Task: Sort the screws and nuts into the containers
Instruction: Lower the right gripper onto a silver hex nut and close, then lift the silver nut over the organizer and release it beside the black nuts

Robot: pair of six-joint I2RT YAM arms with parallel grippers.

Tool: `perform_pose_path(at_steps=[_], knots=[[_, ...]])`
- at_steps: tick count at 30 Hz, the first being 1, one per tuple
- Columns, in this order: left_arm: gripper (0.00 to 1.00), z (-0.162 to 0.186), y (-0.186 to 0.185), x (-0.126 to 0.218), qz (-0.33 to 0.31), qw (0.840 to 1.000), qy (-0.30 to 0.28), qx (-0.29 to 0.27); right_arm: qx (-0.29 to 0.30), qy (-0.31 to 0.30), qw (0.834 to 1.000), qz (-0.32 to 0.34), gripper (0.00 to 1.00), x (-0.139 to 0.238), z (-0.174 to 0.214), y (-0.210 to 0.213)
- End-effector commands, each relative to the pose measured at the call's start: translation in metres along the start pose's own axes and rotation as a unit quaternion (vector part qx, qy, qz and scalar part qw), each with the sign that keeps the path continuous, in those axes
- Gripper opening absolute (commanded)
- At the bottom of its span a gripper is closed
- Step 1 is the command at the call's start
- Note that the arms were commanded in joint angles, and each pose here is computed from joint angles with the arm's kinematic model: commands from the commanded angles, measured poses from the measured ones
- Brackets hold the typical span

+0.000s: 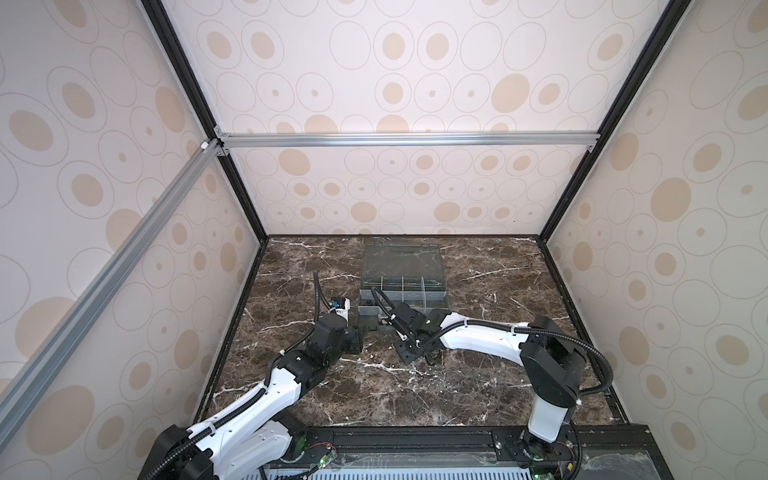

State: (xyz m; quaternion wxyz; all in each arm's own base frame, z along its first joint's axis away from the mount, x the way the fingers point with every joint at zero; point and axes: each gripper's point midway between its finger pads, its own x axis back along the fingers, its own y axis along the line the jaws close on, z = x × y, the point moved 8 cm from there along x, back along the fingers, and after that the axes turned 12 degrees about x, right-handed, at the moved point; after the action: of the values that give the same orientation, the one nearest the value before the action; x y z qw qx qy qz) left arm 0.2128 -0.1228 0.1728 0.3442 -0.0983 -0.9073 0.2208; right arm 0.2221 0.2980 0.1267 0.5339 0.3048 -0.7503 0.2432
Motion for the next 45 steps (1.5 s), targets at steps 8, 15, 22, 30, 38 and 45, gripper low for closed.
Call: perform_pose_path(at_steps=[8,15,22,30,38,45], knots=[[0.46,-0.001,0.004,0.007,0.0,1.0,-0.014,0.014,0.081,0.04,0.996,0.004,0.48,-0.007,0.002,-0.009],[0.46,0.0,0.005,0.008,0.001,1.0,-0.015,0.017,0.075,0.039,0.996,-0.021,0.46,-0.019,-0.002,-0.003],[0.46,0.0,0.005,0.009,-0.001,1.0,-0.017,0.016,0.073,0.058,0.996,-0.018,0.37,-0.03,0.002,-0.005],[0.46,-0.003,0.004,0.01,-0.001,1.0,-0.02,0.017,0.069,0.06,0.996,-0.006,0.24,-0.032,0.003,-0.007],[0.46,-0.008,0.002,0.013,0.0,0.999,-0.032,0.018,0.059,0.017,0.998,-0.013,0.2,-0.006,-0.009,-0.007],[0.46,-0.011,-0.002,0.014,0.008,0.999,-0.037,0.023,0.042,-0.059,0.997,-0.016,0.2,0.035,-0.042,-0.023]])
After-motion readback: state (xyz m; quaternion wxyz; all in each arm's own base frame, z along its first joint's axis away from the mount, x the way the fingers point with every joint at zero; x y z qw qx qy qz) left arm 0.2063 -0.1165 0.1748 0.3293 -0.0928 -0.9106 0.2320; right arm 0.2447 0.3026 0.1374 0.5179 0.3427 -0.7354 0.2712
